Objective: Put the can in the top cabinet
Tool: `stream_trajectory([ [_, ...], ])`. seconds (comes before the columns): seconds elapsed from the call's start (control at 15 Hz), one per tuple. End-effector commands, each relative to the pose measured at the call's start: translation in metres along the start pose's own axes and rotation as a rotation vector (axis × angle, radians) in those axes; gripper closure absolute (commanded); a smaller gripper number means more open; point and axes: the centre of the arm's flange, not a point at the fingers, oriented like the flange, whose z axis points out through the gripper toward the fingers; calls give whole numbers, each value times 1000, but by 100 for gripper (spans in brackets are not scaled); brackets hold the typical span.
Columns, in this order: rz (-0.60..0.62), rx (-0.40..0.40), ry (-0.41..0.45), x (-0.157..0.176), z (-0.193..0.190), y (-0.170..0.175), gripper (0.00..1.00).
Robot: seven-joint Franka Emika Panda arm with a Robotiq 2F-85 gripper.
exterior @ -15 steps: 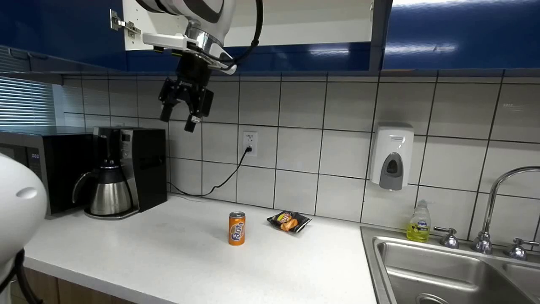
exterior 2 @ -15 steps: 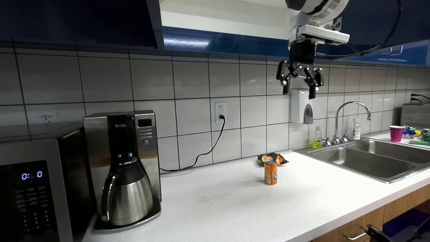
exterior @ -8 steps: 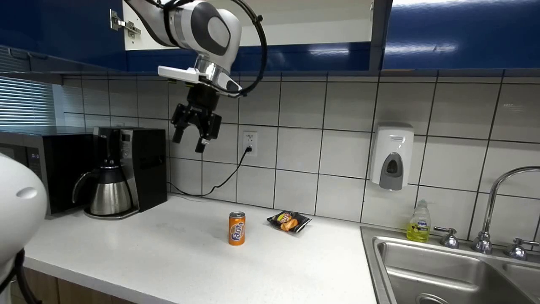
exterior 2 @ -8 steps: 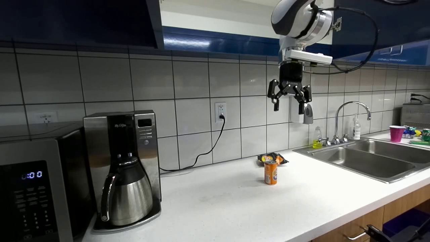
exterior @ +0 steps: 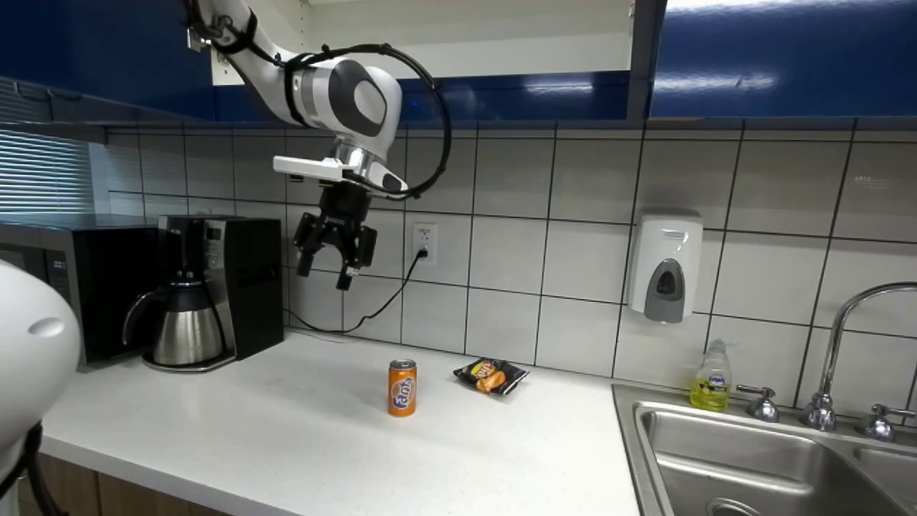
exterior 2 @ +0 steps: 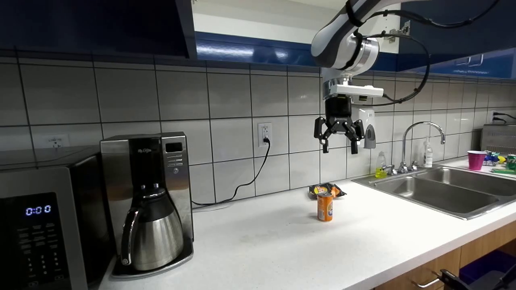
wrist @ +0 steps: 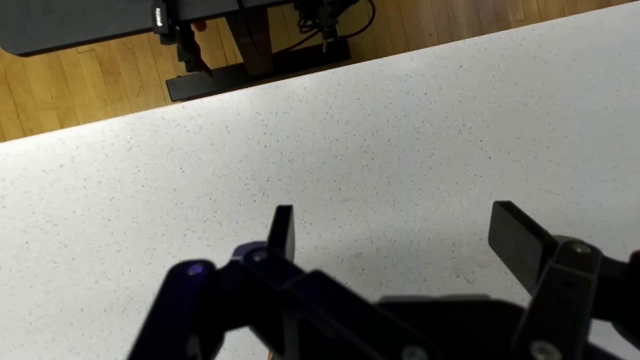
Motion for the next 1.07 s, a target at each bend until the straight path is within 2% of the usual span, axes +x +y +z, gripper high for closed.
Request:
stream_trajectory([
  [0.0,-14,-46,23,3,3,-10,0],
  [0.53,-20,-59,64,14,41,-7,0],
  [1.0,-42,-132,60,26,92,3,0],
])
